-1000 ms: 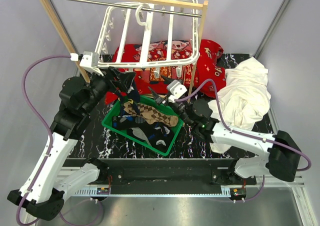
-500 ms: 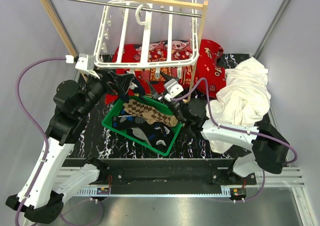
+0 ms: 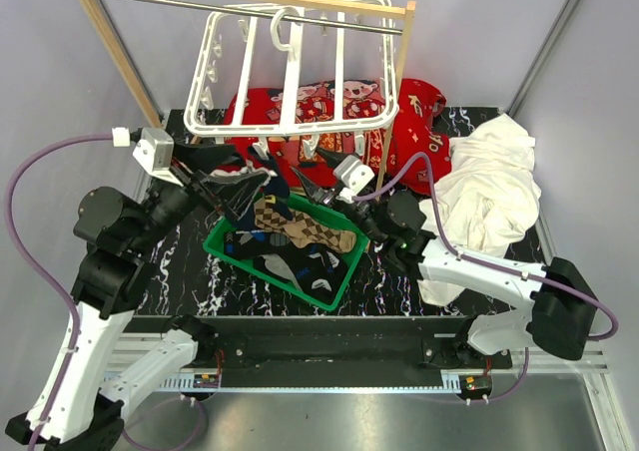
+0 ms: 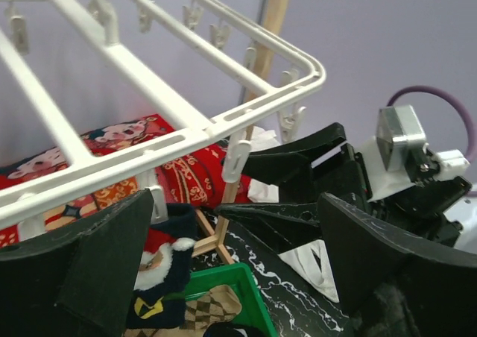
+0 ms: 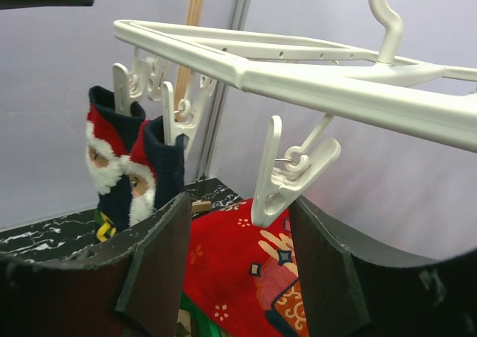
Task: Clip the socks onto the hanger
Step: Open the clamp at the hanger.
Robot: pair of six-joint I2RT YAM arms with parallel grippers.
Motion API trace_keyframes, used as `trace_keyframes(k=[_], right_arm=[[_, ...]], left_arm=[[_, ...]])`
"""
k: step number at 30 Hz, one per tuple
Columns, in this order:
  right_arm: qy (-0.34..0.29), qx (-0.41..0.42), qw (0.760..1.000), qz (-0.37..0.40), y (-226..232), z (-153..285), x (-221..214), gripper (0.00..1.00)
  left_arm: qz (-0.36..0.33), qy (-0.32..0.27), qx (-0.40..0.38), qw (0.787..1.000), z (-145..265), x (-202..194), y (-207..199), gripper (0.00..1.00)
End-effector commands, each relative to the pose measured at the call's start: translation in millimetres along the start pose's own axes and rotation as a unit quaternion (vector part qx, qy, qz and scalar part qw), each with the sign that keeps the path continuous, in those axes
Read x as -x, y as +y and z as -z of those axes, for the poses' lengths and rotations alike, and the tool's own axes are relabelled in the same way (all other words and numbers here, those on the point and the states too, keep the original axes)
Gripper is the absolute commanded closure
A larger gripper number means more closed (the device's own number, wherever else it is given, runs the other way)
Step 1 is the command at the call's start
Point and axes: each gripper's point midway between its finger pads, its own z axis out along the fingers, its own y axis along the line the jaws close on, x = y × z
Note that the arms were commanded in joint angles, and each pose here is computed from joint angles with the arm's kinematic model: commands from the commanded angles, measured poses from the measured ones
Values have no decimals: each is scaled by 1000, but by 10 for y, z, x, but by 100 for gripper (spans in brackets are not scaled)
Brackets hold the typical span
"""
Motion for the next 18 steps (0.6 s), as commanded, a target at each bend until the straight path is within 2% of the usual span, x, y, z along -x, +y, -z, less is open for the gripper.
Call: trace_keyframes(k=[1, 7, 14, 18], right_arm=[[-23, 19, 1000, -10, -29, 3, 312, 38], [-21, 8, 1000, -12, -99, 31, 332, 39], [-25, -32, 999, -35, -259, -22, 223, 41], [-33, -36, 998, -42, -297, -48, 205, 46]], left_arm=[[-15, -4, -110, 994, -110, 2, -318, 4], [-6, 1, -153, 988, -250, -54, -395, 3], [8, 10, -151, 988, -396, -130, -347, 3], [8, 13, -148, 989, -420, -156, -332, 3]])
